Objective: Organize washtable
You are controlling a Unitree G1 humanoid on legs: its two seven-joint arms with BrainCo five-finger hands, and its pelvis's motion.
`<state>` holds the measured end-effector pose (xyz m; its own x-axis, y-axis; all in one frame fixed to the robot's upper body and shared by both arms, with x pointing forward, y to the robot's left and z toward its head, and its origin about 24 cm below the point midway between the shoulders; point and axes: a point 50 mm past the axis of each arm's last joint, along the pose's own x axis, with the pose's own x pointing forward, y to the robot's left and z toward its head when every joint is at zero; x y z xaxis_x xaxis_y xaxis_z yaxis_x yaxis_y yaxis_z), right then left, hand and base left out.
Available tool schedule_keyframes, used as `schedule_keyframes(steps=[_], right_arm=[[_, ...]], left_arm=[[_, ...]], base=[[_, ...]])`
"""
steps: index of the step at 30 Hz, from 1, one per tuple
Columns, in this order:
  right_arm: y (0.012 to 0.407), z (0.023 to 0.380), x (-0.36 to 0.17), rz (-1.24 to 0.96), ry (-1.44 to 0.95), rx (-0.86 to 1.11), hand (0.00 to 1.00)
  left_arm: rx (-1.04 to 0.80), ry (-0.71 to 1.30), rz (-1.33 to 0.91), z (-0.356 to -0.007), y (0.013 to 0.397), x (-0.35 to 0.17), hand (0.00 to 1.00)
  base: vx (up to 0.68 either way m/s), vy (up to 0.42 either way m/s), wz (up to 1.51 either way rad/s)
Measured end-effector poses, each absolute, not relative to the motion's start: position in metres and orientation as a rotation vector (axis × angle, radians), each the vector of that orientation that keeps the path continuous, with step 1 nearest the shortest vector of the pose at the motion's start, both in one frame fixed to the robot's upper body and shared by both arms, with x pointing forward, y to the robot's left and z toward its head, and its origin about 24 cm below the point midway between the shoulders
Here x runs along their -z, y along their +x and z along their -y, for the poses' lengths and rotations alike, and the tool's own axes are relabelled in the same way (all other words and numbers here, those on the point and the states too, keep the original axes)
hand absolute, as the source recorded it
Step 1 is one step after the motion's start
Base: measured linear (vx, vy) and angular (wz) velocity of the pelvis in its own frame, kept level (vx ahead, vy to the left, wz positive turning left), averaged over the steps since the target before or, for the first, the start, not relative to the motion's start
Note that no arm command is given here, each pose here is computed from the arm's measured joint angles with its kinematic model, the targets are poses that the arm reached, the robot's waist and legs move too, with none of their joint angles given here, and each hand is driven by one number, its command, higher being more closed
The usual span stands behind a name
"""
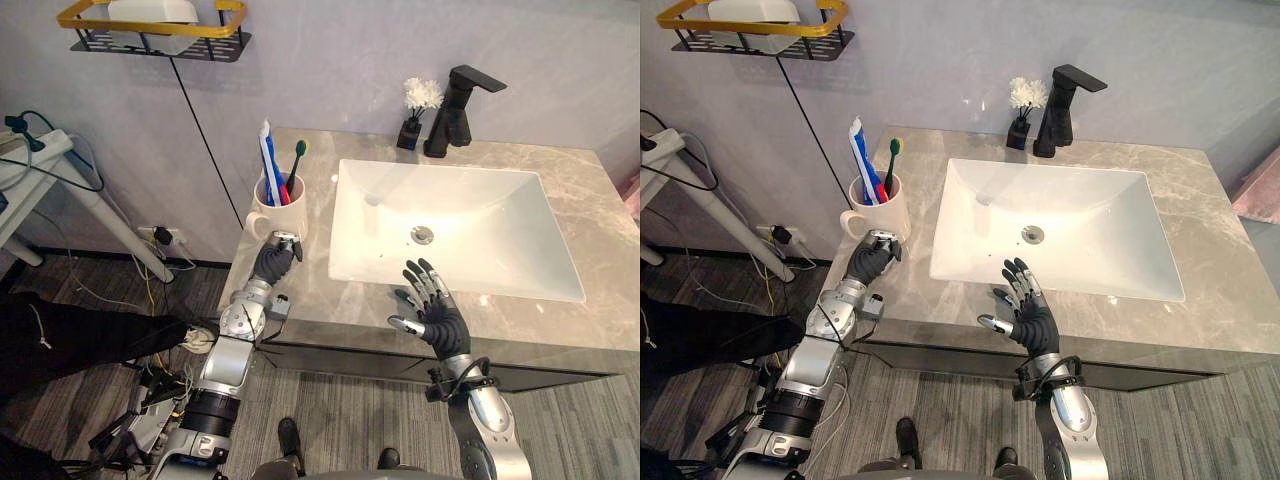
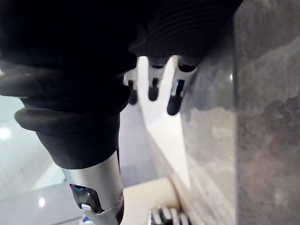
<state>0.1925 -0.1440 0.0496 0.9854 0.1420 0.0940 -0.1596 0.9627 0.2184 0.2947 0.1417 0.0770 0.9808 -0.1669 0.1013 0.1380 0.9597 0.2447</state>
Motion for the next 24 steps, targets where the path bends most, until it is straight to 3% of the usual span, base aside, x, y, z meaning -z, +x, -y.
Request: schedule_keyframes(steps=[12, 24], right_arm=[[0.195, 0.146, -0.047, 0.071, 0.224, -0.146, 0.00], [0.201, 0.146, -0.046, 0.067, 0.209, -0.162, 0.00]], left_arm=[[0.221, 0.131, 0.161, -0.137, 0.281, -0.083, 1.00], [0.176, 0.071, 0.146, -0.151, 0.268, -0.077, 1.00]], base=[[0.00, 0.002, 0.04], [0.00, 0.008, 0.07]])
